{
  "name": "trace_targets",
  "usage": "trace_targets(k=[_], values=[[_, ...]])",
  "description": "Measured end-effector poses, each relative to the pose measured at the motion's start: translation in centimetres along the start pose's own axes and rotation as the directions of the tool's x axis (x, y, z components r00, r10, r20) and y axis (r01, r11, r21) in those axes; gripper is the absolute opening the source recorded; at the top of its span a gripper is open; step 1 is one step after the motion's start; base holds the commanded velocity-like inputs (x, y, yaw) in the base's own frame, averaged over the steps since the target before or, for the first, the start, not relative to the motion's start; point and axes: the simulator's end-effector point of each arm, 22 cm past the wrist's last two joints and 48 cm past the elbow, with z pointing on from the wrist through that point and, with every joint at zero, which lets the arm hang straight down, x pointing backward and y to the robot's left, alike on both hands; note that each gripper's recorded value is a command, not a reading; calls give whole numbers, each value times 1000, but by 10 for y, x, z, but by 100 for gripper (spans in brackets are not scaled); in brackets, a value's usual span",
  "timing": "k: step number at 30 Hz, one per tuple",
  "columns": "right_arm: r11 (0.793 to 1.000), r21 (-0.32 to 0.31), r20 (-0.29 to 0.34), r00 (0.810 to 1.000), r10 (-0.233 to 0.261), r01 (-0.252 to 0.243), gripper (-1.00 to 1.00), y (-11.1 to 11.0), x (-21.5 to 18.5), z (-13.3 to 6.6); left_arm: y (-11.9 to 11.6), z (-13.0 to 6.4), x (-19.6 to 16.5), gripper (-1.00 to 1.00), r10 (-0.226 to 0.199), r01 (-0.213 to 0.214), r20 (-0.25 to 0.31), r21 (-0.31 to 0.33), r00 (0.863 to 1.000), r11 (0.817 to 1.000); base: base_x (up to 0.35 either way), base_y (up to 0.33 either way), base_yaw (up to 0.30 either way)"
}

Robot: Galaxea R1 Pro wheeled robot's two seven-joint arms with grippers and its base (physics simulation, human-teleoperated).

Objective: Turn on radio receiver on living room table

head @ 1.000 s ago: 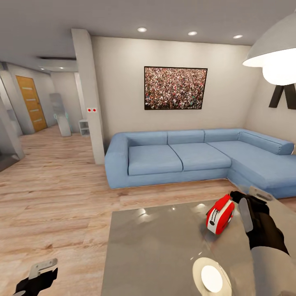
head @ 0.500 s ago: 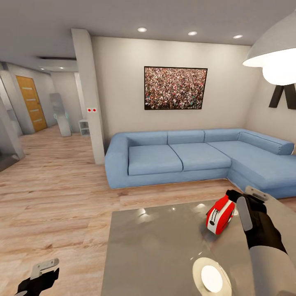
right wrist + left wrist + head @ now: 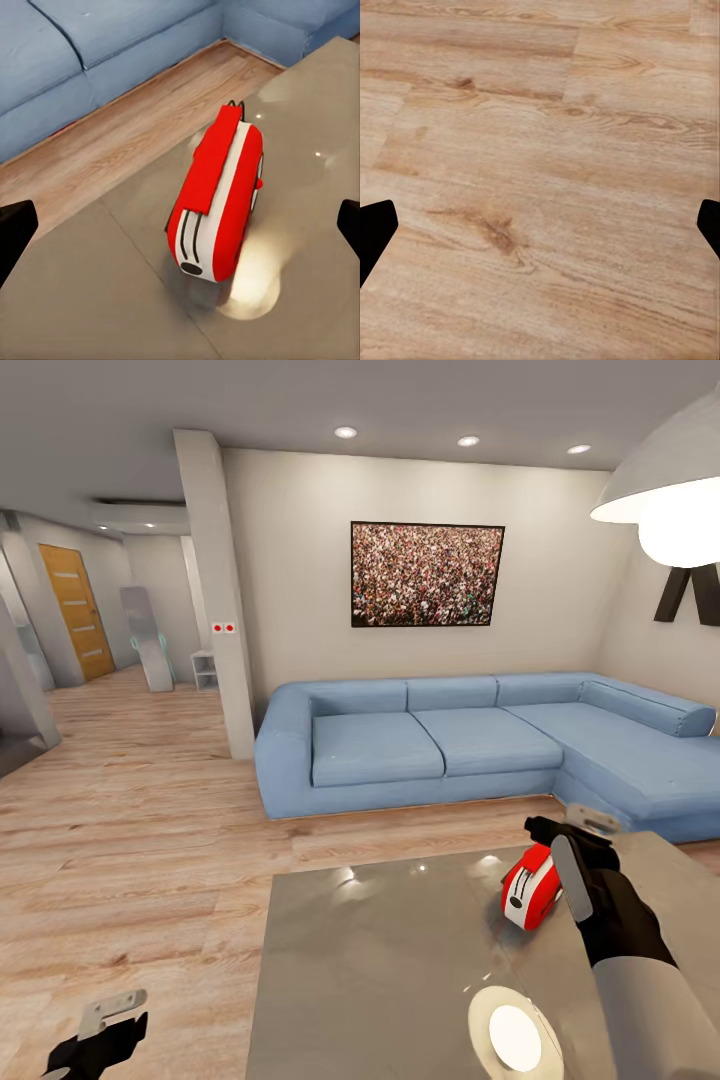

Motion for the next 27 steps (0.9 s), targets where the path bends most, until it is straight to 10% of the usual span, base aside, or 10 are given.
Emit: trace_targets(k=[13, 27], values=[[997, 5, -149, 986, -72, 74, 100, -4, 32, -2, -1, 0, -2, 100, -5, 5, 3, 9, 1000, 1000, 0, 0, 0], [996, 69, -68, 996, -52, 56, 100, -47, -51, 6, -1, 0, -15, 100, -6, 5, 63, 6, 998, 1000, 0, 0, 0]])
